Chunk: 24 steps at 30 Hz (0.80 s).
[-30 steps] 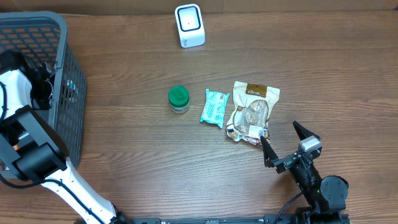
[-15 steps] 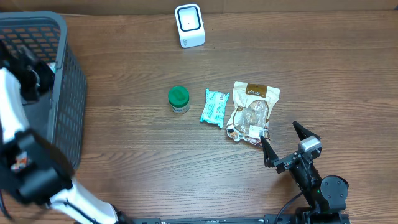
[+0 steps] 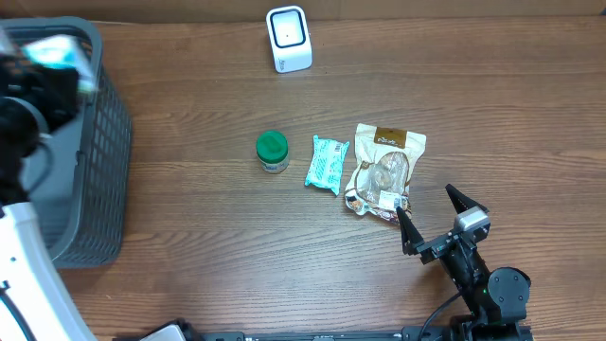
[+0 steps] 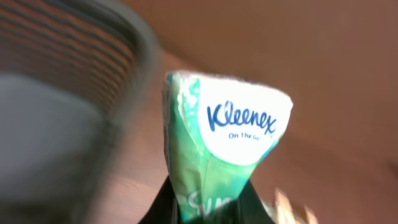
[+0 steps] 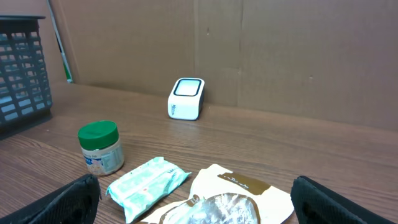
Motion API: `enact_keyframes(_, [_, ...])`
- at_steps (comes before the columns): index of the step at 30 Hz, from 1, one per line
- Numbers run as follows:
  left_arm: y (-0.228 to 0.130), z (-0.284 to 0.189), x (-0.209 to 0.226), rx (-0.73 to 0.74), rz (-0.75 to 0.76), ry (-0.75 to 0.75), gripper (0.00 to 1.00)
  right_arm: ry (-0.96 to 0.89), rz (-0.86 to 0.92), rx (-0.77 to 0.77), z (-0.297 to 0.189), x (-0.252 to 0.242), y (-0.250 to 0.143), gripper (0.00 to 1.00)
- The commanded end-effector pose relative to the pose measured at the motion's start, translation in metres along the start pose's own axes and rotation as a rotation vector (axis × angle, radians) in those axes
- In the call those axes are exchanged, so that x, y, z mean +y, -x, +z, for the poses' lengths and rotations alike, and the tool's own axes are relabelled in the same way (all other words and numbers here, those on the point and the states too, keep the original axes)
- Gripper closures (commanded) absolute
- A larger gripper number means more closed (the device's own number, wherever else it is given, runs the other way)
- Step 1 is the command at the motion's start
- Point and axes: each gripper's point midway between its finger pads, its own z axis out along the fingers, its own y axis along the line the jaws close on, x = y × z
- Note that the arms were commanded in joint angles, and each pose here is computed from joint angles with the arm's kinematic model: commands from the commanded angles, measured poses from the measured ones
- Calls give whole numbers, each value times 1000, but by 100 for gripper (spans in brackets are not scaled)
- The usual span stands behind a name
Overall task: Scan the item barcode
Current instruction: 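Lift the Kleenex pack out and carry it toward the scanner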
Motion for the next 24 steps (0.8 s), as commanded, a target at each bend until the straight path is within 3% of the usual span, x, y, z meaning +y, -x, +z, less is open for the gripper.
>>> enact_keyframes(1, [-52, 16, -51, 184, 164, -116, 96, -9, 3, -3, 0, -2, -2, 0])
enact_keyframes(9, [-182, 84, -102, 565, 364, -162, 96, -9, 3, -3, 0, -2, -2, 0])
enact_keyframes(17, [-287, 146, -141, 775, 510, -230, 96, -9, 3, -3, 0, -2, -2, 0])
enact_keyframes(24, [-326, 180, -126, 819, 502, -31, 96, -9, 3, -3, 0, -2, -2, 0])
